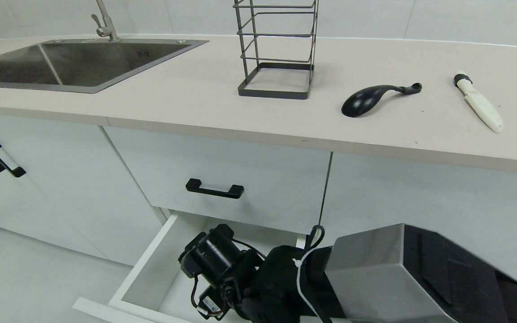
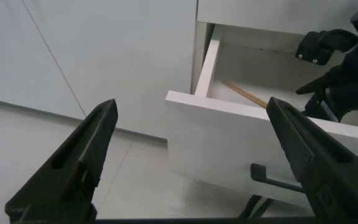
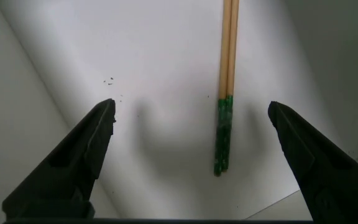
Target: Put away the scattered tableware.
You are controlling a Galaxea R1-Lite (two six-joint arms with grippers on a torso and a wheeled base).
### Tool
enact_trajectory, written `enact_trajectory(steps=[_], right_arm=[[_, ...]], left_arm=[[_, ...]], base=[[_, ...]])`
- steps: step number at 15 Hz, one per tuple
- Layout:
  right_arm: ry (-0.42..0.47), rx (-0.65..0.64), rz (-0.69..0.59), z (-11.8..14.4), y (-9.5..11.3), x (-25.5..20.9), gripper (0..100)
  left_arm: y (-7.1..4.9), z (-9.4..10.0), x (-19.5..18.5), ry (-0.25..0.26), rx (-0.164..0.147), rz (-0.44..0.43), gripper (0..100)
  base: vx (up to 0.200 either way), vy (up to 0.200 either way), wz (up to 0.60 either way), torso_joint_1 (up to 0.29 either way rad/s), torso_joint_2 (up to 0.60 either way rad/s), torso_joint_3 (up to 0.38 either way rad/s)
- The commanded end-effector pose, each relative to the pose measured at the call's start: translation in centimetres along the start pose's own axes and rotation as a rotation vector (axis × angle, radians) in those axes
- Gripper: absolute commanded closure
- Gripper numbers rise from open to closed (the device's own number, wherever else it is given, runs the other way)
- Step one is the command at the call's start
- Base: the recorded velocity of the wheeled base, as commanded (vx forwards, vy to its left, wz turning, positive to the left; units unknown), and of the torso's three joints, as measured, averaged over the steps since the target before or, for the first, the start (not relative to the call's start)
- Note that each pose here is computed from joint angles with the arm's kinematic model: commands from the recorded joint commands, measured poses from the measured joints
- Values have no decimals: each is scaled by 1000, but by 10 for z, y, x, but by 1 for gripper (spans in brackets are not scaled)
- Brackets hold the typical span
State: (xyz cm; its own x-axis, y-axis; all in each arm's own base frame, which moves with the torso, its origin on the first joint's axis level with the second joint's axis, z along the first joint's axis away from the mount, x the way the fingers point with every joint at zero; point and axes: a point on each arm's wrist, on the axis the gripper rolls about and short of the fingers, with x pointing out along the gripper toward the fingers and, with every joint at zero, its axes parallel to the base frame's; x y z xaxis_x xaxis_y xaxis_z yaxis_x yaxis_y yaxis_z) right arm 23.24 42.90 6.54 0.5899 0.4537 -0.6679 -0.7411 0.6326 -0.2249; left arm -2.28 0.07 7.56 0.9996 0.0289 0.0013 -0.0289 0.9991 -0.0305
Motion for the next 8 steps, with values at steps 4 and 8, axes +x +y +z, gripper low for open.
enact_trajectory(steps=[4, 8], right_arm=[[-93, -3, 33, 25, 7, -47, 0], [-103, -33, 49, 21, 4, -83, 0]], left_arm=[[0, 0, 0, 0, 0, 0, 0], [0, 0, 0, 0, 0, 0, 0]], base=[[0, 0, 0, 0, 0, 0], [0, 0, 0, 0, 0, 0]])
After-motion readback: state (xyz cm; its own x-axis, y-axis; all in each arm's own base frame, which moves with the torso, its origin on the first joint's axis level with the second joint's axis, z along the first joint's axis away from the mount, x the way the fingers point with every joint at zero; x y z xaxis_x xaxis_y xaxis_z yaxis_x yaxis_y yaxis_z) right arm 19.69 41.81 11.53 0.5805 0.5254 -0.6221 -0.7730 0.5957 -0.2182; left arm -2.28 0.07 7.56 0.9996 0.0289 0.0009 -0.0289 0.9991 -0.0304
